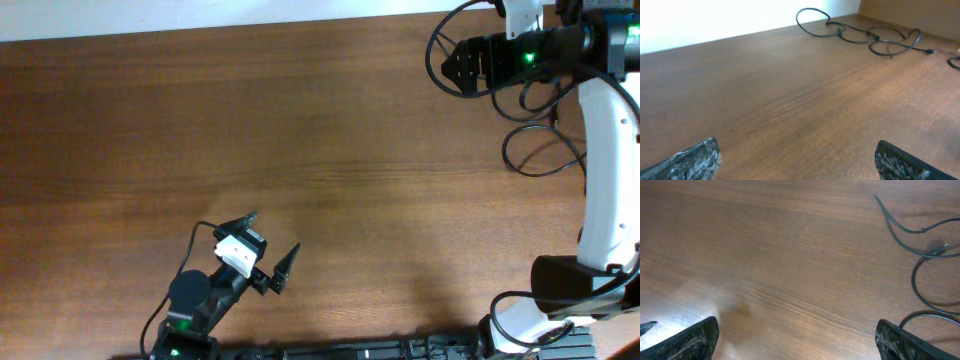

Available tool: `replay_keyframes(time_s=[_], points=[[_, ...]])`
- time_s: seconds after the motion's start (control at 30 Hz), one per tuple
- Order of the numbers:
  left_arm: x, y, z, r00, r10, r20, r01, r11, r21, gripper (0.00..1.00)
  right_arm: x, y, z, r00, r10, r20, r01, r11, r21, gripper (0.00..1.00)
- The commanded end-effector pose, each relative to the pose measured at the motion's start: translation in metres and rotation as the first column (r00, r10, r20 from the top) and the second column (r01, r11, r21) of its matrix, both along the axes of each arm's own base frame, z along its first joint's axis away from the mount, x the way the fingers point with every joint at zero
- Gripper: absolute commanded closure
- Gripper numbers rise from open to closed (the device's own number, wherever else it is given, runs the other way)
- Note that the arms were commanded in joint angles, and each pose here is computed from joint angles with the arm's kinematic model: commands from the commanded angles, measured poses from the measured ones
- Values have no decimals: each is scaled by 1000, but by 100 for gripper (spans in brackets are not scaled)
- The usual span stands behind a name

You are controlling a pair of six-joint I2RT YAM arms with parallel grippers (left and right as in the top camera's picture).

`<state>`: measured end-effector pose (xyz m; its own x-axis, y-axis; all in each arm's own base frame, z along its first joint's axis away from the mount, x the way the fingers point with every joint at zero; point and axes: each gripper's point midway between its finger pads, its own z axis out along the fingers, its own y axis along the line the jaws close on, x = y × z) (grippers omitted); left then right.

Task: Untangle cables

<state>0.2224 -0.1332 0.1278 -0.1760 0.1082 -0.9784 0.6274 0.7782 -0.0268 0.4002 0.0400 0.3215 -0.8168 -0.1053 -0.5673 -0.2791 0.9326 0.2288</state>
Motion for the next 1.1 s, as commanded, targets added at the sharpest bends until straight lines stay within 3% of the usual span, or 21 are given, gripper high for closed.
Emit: replay_keyframes(time_s=[0.0,0.3,0.47,0.73,1.07], points=[[6,12,9,996,76,45,-76,997,-6,1,-2,1,5,1000,10,19,-10,1000,-11,2],[9,39,36,961,224,163,-220,975,-43,1,-2,1,5,1000,10,19,-10,1000,-10,1],[15,67,55,904,358,234,-349,934,-82,1,-2,1,5,1000,10,19,-10,1000,-11,1],[22,97,43,838,509,196,-509,859,-55,1,-2,1,5,1000,10,19,-10,1000,-11,1],[22,109,28,823,546,157,-552,834,-7,1,-2,1,5,1000,10,19,-10,1000,-11,1]])
